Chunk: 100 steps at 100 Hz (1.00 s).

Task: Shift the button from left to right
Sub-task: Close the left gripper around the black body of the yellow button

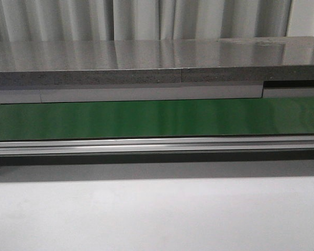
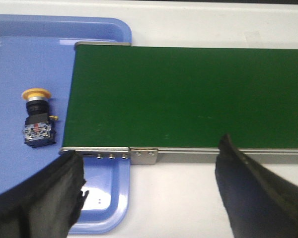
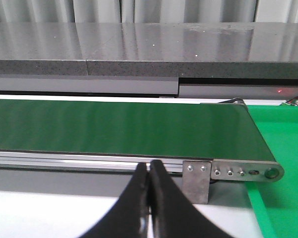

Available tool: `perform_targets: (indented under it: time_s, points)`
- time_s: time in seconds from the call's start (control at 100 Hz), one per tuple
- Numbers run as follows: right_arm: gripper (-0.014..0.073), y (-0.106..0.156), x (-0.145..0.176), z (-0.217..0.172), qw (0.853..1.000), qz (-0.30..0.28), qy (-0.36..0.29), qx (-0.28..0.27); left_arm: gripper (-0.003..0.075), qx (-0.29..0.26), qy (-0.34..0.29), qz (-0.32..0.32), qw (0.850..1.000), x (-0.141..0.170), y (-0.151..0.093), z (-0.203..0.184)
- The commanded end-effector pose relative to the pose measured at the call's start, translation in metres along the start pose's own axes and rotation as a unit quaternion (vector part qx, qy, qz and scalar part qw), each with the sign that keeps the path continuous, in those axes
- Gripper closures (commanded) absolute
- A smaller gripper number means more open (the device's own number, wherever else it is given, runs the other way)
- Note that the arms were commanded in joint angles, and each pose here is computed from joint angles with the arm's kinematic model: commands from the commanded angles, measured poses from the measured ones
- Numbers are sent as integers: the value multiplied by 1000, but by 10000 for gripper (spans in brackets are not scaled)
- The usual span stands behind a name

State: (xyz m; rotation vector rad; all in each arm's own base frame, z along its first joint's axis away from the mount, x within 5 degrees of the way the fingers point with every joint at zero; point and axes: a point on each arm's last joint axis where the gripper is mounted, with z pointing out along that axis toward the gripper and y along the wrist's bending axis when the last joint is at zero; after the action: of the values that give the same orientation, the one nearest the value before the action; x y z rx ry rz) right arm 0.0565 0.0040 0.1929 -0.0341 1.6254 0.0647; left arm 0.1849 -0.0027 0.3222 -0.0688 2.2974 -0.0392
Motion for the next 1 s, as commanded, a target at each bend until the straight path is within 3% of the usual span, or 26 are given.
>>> perform_targets:
  time_s: [0.0, 0.33, 0.6, 0.99]
  points:
    - [662, -1, -14, -3, 998, -6, -61, 7, 183, -18, -44, -21, 999, -19, 9, -5]
    - [662, -1, -14, -3, 998, -6, -61, 7, 183, -103, -8, -95, 990, -45, 63, 30]
    - [662, -1, -14, -3, 998, -6, -61, 7, 183, -118, 50, -110, 986, -61, 89, 88]
    - [662, -1, -14, -3, 998, -6, -61, 7, 183, -118, 111, -113, 980, -73, 108, 159]
